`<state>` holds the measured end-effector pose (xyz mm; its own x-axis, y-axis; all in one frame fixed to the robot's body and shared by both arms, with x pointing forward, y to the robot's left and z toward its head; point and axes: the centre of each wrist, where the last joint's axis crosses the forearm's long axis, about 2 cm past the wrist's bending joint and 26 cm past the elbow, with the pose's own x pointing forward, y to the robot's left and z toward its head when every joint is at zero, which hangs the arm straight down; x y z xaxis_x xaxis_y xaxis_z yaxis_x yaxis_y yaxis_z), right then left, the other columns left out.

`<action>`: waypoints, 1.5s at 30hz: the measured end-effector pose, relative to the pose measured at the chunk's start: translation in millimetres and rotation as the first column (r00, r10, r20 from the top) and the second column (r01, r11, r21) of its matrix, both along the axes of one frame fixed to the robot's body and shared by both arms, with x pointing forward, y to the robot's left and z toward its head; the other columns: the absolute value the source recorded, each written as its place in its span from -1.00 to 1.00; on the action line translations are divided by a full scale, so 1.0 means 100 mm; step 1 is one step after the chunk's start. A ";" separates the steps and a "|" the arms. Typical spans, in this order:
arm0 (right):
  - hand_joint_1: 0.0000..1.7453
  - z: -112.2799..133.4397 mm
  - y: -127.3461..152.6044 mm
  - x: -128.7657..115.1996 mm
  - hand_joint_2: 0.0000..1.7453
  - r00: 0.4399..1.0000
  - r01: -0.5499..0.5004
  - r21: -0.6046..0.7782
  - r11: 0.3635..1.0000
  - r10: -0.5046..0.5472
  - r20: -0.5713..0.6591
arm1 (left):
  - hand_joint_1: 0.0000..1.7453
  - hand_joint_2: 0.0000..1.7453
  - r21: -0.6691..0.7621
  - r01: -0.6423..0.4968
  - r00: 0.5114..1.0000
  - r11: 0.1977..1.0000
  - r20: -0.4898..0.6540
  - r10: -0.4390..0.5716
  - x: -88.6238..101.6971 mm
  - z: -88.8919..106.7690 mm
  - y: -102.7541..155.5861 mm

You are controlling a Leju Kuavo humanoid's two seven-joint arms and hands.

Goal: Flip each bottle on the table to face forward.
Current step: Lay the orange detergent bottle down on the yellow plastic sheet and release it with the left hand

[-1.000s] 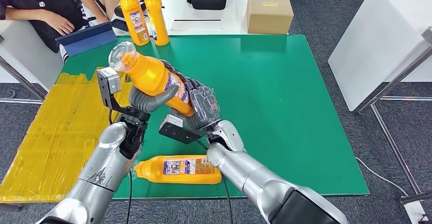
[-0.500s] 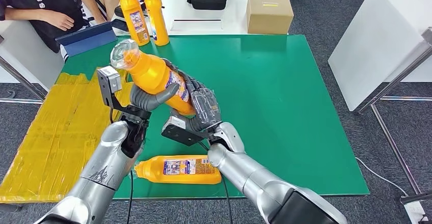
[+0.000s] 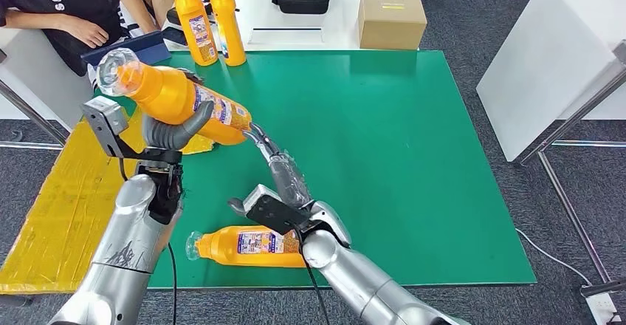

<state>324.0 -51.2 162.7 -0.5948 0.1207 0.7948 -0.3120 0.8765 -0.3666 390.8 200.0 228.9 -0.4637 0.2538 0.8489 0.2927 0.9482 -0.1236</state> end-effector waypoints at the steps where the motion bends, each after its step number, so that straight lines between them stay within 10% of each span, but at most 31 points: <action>1: -1.00 0.02 -0.05 -0.04 1.00 1.000 0.008 0.004 1.000 -0.008 0.014 | 1.00 1.00 0.037 -0.057 0.998 0.998 0.019 0.056 -0.01 -0.02 0.06; 7: -1.00 0.18 -0.56 -0.29 1.00 0.962 0.199 -0.082 0.977 -0.179 0.205 | 1.00 1.00 0.452 -0.534 0.846 0.714 0.300 0.442 -0.07 -0.09 0.48; 20: -1.00 0.40 -1.19 -0.45 1.00 0.845 0.444 -0.105 0.890 -0.377 0.380 | 1.00 1.00 0.642 -0.690 0.709 0.334 0.510 0.486 -0.05 -0.13 0.69; 45: -1.00 0.34 -2.25 -0.56 1.00 0.720 0.643 -0.137 0.753 -0.534 0.442 | 1.00 1.00 0.885 -0.465 0.820 -0.018 0.438 0.370 0.10 -1.01 1.10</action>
